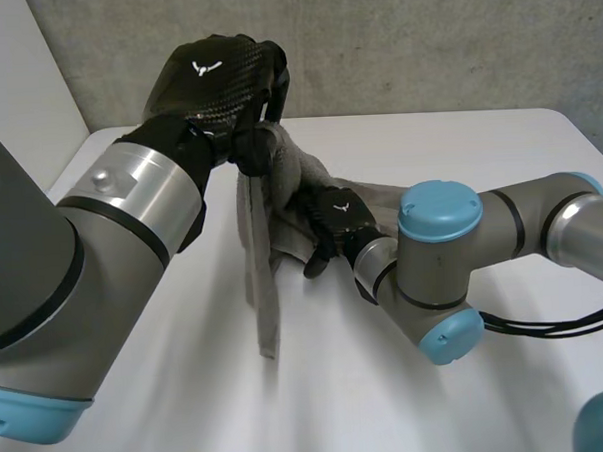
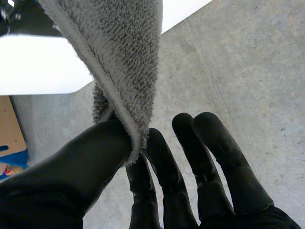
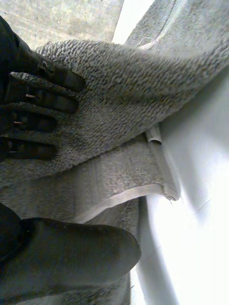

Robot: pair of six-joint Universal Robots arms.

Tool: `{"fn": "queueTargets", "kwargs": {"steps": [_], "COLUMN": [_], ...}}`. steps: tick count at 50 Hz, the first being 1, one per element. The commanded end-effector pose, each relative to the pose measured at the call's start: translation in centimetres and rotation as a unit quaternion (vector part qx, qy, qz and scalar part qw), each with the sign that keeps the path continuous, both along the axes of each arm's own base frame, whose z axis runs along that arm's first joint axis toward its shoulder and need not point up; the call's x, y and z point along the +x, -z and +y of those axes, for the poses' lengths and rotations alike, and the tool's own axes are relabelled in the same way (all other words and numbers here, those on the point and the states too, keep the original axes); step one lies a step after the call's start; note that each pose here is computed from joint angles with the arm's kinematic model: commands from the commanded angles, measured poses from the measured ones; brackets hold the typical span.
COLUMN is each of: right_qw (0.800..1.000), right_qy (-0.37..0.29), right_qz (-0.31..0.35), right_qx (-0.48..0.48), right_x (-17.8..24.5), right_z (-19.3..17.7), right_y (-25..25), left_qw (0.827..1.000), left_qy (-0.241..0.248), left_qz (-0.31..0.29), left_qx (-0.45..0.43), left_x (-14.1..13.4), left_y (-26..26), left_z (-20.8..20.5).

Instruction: Fold the towel.

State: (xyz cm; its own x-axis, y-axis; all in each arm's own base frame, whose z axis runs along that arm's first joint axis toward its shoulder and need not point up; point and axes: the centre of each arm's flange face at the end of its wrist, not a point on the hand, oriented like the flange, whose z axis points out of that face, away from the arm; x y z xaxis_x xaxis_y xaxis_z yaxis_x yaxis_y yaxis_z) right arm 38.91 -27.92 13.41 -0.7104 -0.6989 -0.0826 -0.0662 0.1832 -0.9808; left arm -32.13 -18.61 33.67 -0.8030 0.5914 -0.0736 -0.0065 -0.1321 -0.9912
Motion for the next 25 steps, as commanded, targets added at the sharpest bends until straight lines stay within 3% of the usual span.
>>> {"fn": "queueTargets", "kwargs": {"steps": [1, 25], "right_qw": [1.0, 1.0], "right_qy": [-0.01, -0.023], "right_qz": [0.007, 0.007], "right_qx": [0.006, 0.015], "right_x": [0.9, 2.7], "right_z": [0.1, -0.4], "right_y": [1.6, 4.2], "left_qw": [1.0, 1.0], "left_qy": [-0.001, 0.004], "left_qz": [0.007, 0.01], "left_qx": [0.006, 0.024], "left_x": [0.2, 0.1], "left_y": [-0.7, 0.1], "left_z": [0.0, 0.2]}}
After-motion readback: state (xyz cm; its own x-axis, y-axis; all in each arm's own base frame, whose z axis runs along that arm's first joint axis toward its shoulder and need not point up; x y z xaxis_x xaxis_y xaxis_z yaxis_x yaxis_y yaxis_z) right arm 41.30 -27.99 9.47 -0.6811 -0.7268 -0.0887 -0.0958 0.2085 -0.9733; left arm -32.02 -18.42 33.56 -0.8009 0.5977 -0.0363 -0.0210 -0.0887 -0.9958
